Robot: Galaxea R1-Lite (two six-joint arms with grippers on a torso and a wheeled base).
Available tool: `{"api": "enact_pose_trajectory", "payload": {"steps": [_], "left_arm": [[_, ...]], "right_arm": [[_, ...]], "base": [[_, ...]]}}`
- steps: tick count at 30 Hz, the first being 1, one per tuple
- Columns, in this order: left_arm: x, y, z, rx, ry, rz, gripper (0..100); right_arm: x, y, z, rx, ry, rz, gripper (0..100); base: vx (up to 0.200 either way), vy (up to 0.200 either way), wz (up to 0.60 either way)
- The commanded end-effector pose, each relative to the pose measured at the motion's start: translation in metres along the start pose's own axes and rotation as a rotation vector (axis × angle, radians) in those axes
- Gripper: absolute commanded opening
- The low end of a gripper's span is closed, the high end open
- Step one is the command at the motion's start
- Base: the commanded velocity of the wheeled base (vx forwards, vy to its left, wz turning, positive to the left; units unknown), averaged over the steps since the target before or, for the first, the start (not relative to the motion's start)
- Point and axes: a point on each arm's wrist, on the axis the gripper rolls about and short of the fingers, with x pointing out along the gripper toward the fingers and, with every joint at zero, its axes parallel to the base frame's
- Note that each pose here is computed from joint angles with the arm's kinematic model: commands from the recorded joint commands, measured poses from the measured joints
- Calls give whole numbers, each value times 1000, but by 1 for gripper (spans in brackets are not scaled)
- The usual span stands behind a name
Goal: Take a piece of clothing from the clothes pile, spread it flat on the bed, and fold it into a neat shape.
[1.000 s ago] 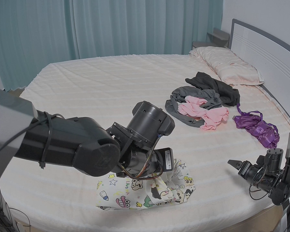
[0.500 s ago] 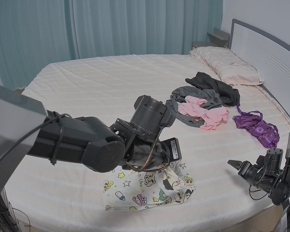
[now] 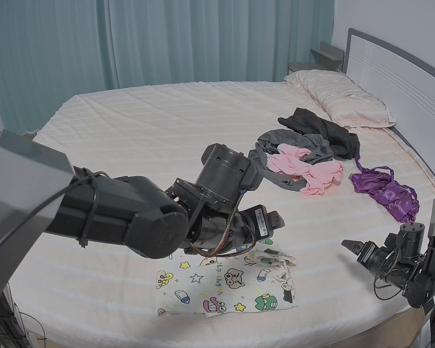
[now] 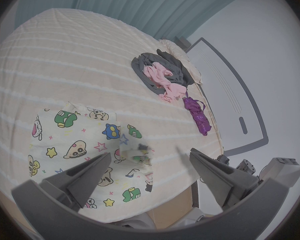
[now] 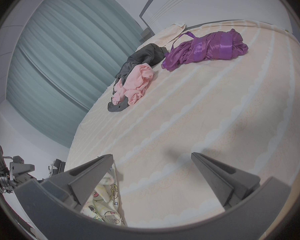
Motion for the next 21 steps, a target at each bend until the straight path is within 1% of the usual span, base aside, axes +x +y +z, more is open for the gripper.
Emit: {"api": "enact_pose_trajectory", "payload": {"steps": [1,3,6,8,10,14,15,16,17,18,19,20,21], "left_arm": [[3,4,0,-20,0,17,100],[3,10,-1,-42,5,33,100],[-4,25,7,-73,-3,59,100],[-19,44,14,-111,-15,80,100],[-34,62,15,-142,-18,76,100],[-56,98,2,-219,-33,79,100],[-56,98,2,-219,-33,79,100],[-62,118,-7,-264,-44,88,100],[-62,127,-11,-280,-45,96,100],[-62,134,-16,-291,-45,103,100],[-62,134,-16,-291,-45,103,100],[-61,147,-29,-310,-31,108,100],[-61,151,-35,-322,-24,103,100]], "right_arm": [[-3,-2,-2,1,11,-9,100],[-3,-2,-2,1,10,-11,100],[-3,-2,-2,4,7,-12,100],[-3,-2,-2,4,8,-13,100],[-3,-2,-2,4,8,-13,100],[-3,-2,-2,6,9,-12,100],[-3,-2,-2,6,9,-12,100],[-2,-1,-3,20,8,-10,100],[-3,0,-3,28,10,-8,100],[-3,0,-3,34,10,-8,100],[-3,0,-3,34,10,-8,100],[-3,0,-3,36,10,-9,100],[-3,0,-3,38,8,-11,100]], "base": [[0,0,0],[0,0,0],[0,0,0],[0,0,0],[0,0,0],[0,0,0],[0,0,0],[0,0,0],[0,0,0],[0,0,0],[0,0,0],[-200,0,0],[-200,0,0]]}}
